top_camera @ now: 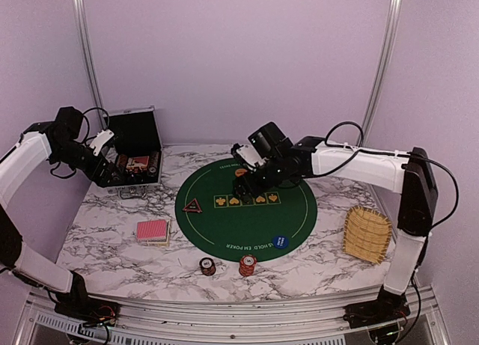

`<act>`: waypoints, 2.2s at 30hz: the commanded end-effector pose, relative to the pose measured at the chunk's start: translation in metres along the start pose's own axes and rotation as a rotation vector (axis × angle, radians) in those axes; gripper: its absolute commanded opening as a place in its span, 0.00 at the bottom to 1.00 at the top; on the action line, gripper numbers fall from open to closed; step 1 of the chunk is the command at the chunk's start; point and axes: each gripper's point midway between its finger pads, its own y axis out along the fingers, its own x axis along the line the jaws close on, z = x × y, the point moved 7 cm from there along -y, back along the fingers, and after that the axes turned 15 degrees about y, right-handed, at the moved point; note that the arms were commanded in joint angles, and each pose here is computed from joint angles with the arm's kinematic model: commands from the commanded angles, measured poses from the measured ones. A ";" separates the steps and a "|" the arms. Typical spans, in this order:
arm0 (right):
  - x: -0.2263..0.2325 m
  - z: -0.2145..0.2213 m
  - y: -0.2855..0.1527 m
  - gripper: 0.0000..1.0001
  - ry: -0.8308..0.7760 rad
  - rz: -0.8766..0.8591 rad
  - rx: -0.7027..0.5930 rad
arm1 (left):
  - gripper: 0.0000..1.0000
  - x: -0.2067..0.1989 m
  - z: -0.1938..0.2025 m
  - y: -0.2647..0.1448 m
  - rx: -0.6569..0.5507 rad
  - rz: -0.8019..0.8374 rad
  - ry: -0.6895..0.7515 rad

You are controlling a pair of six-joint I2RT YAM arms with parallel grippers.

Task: Distribute texas hold em gaming equipment

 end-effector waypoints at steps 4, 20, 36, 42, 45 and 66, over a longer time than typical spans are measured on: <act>0.055 0.076 -0.022 0.95 -0.085 -0.086 0.193 | 0.99 -0.006 -0.005 -0.011 -0.017 0.005 0.005; 0.079 0.148 -0.016 0.92 -0.173 -0.123 0.396 | 0.99 -0.009 -0.007 -0.015 -0.023 0.001 0.011; 0.074 0.165 -0.003 0.83 -0.203 -0.090 0.452 | 0.99 -0.009 -0.006 -0.012 -0.018 0.009 0.014; 0.073 0.168 0.001 0.82 -0.206 -0.087 0.456 | 0.99 -0.008 -0.007 -0.013 -0.021 0.006 0.017; 0.073 0.167 0.003 0.82 -0.209 -0.089 0.453 | 0.99 -0.008 -0.007 -0.014 -0.020 0.003 0.019; 0.069 0.169 0.011 0.70 -0.204 -0.085 0.452 | 0.99 -0.009 -0.007 -0.015 -0.021 0.000 0.023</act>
